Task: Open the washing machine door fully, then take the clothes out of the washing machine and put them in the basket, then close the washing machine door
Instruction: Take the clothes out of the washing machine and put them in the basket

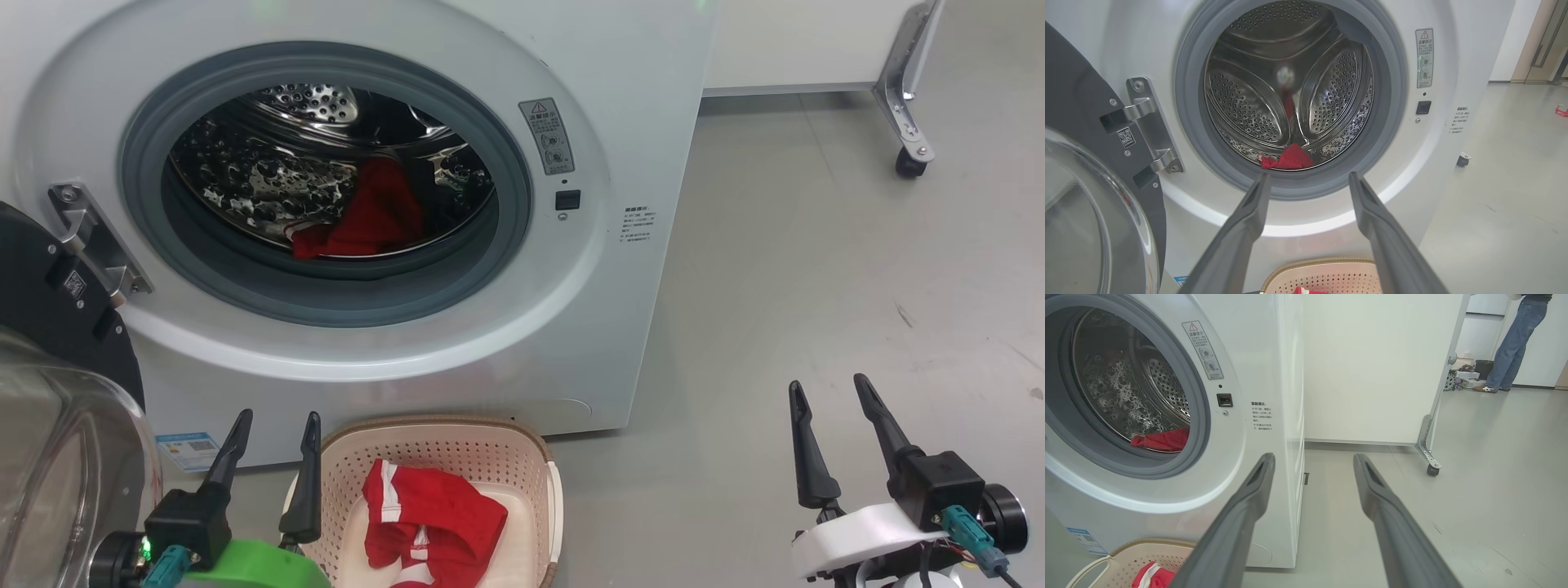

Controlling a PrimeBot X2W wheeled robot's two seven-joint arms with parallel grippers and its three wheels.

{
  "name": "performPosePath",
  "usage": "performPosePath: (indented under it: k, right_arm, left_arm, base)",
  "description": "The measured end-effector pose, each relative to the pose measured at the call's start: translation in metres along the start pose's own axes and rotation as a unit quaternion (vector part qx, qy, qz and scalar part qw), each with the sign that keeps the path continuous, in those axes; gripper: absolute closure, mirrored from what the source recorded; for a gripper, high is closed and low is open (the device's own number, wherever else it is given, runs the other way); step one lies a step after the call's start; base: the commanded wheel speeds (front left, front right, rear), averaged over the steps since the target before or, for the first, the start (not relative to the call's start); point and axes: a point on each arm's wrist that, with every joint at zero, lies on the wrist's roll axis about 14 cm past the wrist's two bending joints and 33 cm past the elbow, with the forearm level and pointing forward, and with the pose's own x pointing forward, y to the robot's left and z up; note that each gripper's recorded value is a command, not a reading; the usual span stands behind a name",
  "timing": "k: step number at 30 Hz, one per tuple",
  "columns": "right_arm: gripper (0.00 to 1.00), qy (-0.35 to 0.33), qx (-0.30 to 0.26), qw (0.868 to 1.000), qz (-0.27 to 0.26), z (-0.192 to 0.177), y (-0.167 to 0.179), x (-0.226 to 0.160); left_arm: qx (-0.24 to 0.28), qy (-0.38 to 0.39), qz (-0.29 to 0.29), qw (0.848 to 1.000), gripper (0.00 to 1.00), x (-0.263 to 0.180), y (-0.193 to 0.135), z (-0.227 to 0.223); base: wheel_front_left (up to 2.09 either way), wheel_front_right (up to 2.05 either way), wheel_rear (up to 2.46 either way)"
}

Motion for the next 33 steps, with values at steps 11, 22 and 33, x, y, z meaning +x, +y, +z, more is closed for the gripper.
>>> performPosePath:
  k: [11,22,33]
  right_arm:
    - [0.0,0.003,0.001,1.0,-0.003,-0.001,-0.001,-0.004]
    - [0.0,0.005,0.002,1.0,0.0,0.0,0.001,-0.001]
    - [0.0,0.022,0.005,1.0,0.004,-0.008,0.003,0.007]
  left_arm:
    - [0.0,0.002,-0.002,1.0,0.0,-0.005,-0.003,0.005]
    - [0.008,0.011,-0.001,1.0,0.0,-0.003,-0.002,0.008]
    - [-0.006,0.078,-0.001,0.997,0.0,0.006,-0.001,-0.026]
  base:
    - [0.0,0.0,0.0]
    - [0.0,0.0,0.0]
    - [0.0,0.0,0.0]
